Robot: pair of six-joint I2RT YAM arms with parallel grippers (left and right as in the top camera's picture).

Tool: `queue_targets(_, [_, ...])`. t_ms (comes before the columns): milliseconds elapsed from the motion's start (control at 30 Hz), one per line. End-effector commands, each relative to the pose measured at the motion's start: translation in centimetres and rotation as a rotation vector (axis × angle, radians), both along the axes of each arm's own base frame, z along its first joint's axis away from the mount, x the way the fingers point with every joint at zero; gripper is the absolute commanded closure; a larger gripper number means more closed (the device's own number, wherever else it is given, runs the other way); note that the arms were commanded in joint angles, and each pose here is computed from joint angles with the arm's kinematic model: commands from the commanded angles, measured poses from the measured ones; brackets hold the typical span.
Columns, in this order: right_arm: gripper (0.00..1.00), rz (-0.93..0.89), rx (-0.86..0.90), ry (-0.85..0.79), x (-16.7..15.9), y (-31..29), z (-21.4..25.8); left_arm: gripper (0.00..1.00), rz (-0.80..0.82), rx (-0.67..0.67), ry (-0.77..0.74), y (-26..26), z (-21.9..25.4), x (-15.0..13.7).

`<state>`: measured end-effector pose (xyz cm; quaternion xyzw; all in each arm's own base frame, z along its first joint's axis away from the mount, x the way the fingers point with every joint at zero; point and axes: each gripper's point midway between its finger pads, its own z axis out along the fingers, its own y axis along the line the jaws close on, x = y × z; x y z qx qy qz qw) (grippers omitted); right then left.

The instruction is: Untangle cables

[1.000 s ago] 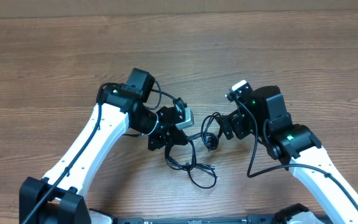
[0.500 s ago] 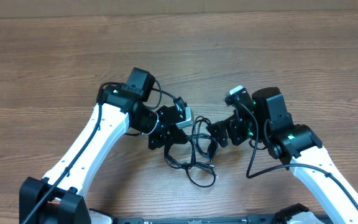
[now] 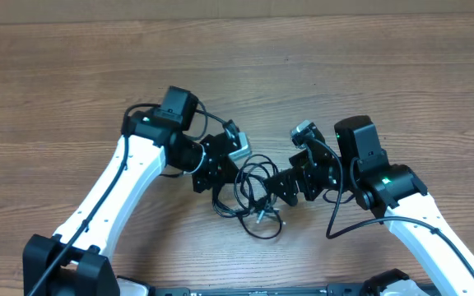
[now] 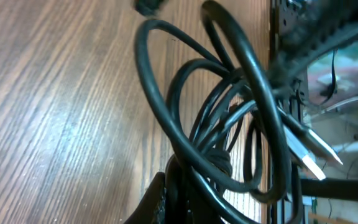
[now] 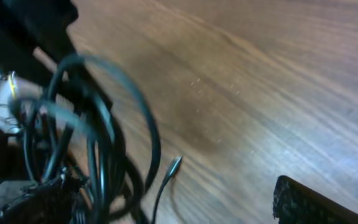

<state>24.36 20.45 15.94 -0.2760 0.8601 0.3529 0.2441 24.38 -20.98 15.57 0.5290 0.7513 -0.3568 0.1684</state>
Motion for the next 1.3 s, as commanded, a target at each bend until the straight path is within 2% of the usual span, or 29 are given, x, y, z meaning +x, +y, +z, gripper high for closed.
queue_targets(0, [0.0,0.039,0.051,0.015,-0.7,0.6,1.4,0.96,0.052,-0.095,0.032,0.0,1.7,0.6])
queue_targets(200, [0.0,0.046,0.053,0.041,-1.2,0.6,1.2,0.96,0.075,-0.127,0.034,0.4,2.1,1.1])
queue_targets(500, [0.0,0.133,0.17,0.055,-2.4,2.0,3.0,0.96,0.086,-0.156,0.042,0.5,2.5,1.3])
queue_targets(833, [0.0,0.321,0.401,-0.063,-3.8,3.9,8.3,0.96,0.222,-0.196,0.119,2.5,3.2,2.8])
queue_targets(967, [0.0,0.312,0.392,-0.085,-3.4,3.9,8.3,0.96,0.231,-0.261,0.128,2.7,4.2,3.1])
queue_targets(1167, [0.0,0.226,0.357,-0.092,-1.8,3.8,8.1,0.96,0.195,-0.263,0.094,2.7,4.1,2.8])
queue_targets(1267, [0.0,0.167,0.399,-0.069,-0.7,3.7,9.2,0.96,0.197,-0.262,0.096,2.8,4.1,2.8])
